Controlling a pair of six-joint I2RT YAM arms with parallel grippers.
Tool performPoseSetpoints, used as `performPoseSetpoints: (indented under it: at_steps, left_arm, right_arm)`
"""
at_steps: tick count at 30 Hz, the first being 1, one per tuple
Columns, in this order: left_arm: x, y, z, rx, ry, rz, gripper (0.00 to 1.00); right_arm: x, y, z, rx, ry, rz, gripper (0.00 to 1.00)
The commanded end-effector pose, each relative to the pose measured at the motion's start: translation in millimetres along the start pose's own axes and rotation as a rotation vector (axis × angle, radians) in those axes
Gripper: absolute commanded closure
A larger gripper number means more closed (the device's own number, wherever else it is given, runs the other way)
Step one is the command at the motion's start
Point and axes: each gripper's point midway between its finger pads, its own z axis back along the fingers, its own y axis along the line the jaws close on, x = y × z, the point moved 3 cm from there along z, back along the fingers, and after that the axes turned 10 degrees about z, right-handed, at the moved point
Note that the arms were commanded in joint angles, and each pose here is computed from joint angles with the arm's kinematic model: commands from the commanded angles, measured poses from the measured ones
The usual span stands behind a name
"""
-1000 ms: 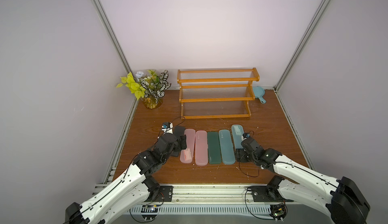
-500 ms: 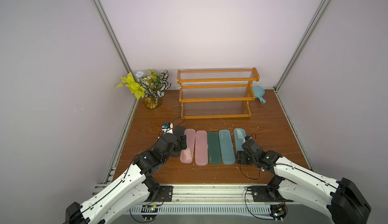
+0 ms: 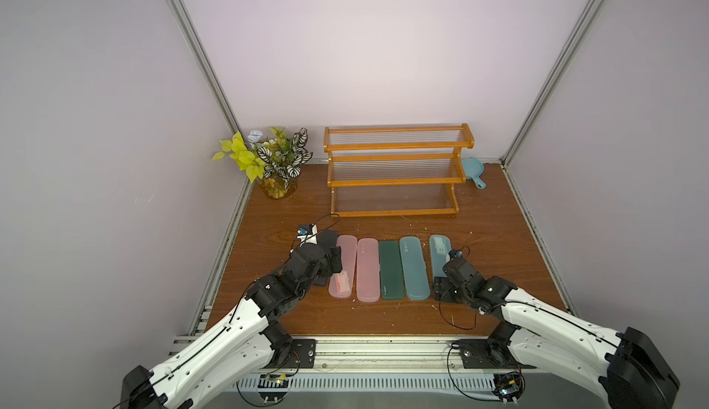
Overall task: Remove the pencil cases from the shelf
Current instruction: Place the pencil case at the center of the board.
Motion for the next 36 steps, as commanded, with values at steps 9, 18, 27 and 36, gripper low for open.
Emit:
performPoseSetpoints:
  at_steps: [9,18,27,36]
  left_arm:
    - [-1,3,-7,0.029,0.006,0.028,0.03]
    - [12,19,-23,0.084,0.037,0.065,0.03]
    - [40,44,-48,0.087,0.074,0.100,0.03]
    - [42,54,-89,-0.007,0.154,0.146,0.03]
  right_arm:
    - [1,2,5,0.012,0.003,-0.029,0.10]
    - [17,4,19,0.021,-0.049,-0.071,0.07]
    - [51,11,35,0.042,-0.101,-0.081,0.03]
    - [78,11,39,0.144,-0.133,-0.112,0.01]
